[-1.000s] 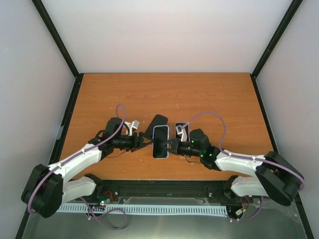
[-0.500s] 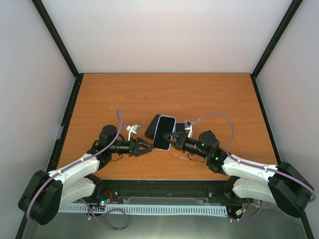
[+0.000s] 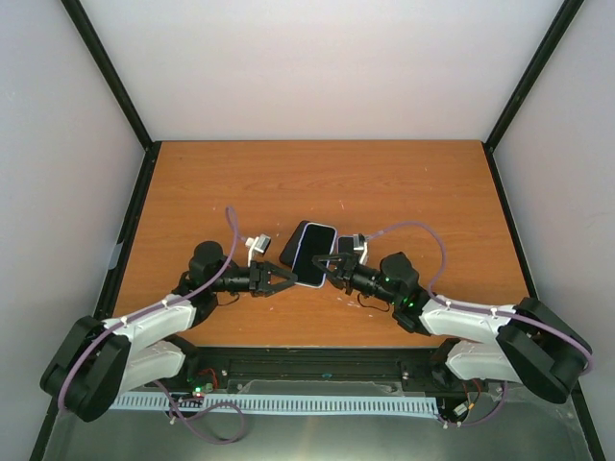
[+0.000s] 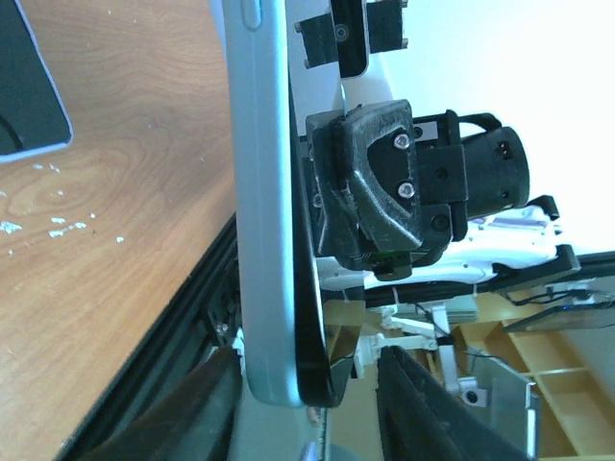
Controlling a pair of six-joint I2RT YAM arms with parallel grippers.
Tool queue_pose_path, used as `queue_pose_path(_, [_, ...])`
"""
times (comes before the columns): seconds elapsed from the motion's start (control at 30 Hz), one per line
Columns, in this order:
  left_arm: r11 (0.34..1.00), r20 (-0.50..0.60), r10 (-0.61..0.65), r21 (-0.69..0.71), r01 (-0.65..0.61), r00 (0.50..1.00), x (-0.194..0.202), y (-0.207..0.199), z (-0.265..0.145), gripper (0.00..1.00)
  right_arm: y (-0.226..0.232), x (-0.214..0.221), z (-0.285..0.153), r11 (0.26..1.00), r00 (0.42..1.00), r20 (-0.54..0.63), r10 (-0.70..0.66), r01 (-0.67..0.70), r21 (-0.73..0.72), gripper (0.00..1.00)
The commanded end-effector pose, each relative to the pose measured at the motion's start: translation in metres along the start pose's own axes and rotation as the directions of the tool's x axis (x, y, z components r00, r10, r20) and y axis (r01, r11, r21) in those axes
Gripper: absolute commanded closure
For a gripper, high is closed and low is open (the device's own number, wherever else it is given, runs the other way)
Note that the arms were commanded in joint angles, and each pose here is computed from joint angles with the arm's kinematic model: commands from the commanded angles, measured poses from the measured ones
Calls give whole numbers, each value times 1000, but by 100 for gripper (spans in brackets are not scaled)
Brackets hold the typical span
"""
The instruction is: Put the phone into the phone case
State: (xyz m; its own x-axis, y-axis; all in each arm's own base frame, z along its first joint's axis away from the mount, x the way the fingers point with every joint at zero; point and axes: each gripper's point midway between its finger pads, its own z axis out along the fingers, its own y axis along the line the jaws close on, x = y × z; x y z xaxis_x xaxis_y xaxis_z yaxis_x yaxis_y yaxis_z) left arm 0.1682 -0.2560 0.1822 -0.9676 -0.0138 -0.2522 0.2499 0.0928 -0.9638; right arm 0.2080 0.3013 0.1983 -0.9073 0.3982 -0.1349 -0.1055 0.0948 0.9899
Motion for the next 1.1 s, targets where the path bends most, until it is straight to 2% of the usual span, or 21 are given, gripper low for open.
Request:
queue_pose_path(0.0, [997,31,61,43,-63,998,-9,-15,-1,70,27,0,-1,994,1000,0,-16,16,-112,96])
queue_pose_path(0.1, [998,41,51,34,-53,998,-10,-13,-1,87,20,5,1,996,999,-27,-27,25,-88,89])
queue_pose_path(0.23, [1000,68,26,-10,-25,997,-14,-3,-1,99,10,11,-2,998,998,-53,-35,32,-52,62])
queue_pose_path(0.33, [1000,88,18,-24,-16,996,-17,0,-2,100,1,18,-3,999,995,-84,-45,44,-9,52])
queue_pose_path(0.47, [1000,101,14,-20,-12,995,-20,-1,-2,100,-9,23,-9,998,994,-95,-49,52,21,51])
queue_pose_path(0.6, [1000,129,8,-2,-8,992,-23,-5,-3,100,-11,28,-9,997,992,-111,-62,67,43,42])
queue_pose_path(0.7, [1000,140,6,17,-9,990,-25,-10,-4,100,-12,33,-7,997,990,-124,-63,69,42,40])
queue_pose_path(0.77, [1000,142,7,20,-10,990,-26,-12,-4,100,-9,37,-4,998,989,-134,-61,65,26,44])
queue_pose_path(0.8, [1000,141,5,21,-8,990,-26,-12,-4,100,-8,37,-3,998,989,-138,-59,62,16,52])
queue_pose_path(0.83, [1000,141,5,20,-8,990,-26,-12,-4,100,-7,37,-3,998,989,-137,-59,61,4,68])
queue_pose_path(0.87, [1000,140,4,19,-7,990,-25,-12,-4,100,-5,37,-3,998,989,-133,-58,58,-7,79])
queue_pose_path(0.93, [1000,143,-1,7,0,990,-24,-8,-5,100,-3,35,-5,998,991,-116,-61,59,-18,95])
queue_pose_path(1.07, [999,149,-13,-30,18,989,-20,2,-7,100,-3,31,-9,998,994,-88,-66,66,-8,97])
